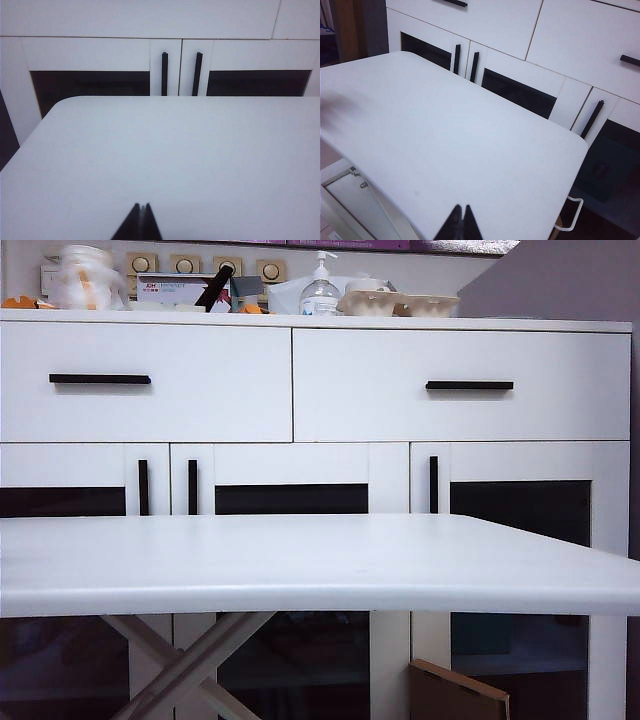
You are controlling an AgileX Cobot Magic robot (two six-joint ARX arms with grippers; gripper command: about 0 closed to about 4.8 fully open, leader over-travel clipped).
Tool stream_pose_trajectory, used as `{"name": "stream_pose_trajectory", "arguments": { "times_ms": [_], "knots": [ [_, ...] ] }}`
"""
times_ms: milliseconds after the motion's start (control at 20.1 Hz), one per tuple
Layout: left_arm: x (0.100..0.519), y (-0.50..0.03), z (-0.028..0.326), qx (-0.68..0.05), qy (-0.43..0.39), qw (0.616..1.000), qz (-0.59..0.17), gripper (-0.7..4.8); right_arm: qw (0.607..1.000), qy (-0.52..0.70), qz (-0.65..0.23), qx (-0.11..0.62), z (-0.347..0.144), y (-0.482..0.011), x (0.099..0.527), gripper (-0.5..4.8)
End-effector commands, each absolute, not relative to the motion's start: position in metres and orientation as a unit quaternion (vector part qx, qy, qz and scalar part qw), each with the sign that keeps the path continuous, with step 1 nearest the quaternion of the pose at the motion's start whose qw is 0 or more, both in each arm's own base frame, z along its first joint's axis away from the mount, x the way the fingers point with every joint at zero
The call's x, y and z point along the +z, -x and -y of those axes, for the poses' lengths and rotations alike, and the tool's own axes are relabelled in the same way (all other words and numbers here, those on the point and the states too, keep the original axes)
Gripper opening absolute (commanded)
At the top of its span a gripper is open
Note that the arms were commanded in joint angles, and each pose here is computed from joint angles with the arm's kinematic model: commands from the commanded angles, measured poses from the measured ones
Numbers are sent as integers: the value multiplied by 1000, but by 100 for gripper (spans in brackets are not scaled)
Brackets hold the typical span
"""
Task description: Pick up a can of beer from the white table, open the left drawer, place the beer inside the drawer, and finally close the drawer.
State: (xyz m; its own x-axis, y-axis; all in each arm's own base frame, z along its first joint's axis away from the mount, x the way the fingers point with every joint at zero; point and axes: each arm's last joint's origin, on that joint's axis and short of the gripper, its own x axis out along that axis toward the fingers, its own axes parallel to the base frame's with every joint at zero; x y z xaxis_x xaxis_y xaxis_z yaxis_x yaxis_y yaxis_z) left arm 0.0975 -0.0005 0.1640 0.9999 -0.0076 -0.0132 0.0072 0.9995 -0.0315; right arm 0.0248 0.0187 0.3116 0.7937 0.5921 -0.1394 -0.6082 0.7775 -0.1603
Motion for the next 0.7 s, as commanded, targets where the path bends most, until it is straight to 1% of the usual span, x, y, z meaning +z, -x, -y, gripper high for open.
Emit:
{"name": "stream_pose_trajectory", "arguments": {
  "times_ms": [50,448,498,647,697],
  "knots": [
    [165,-97,1,-4,17,1000,-3,-4,943,94,-33,318,-18,-24,314,-1],
    [165,-97,1,-4,17,1000,-3,-4,943,95,-33,318,-19,-25,314,-1],
    [165,-97,1,-4,17,1000,-3,-4,946,101,-25,307,-19,-26,313,-1],
    [165,-97,1,-4,17,1000,-4,-4,979,83,29,184,-24,-44,307,0],
    [165,-97,1,-4,17,1000,-4,-4,984,73,50,157,-25,-51,304,-1]
  ]
}}
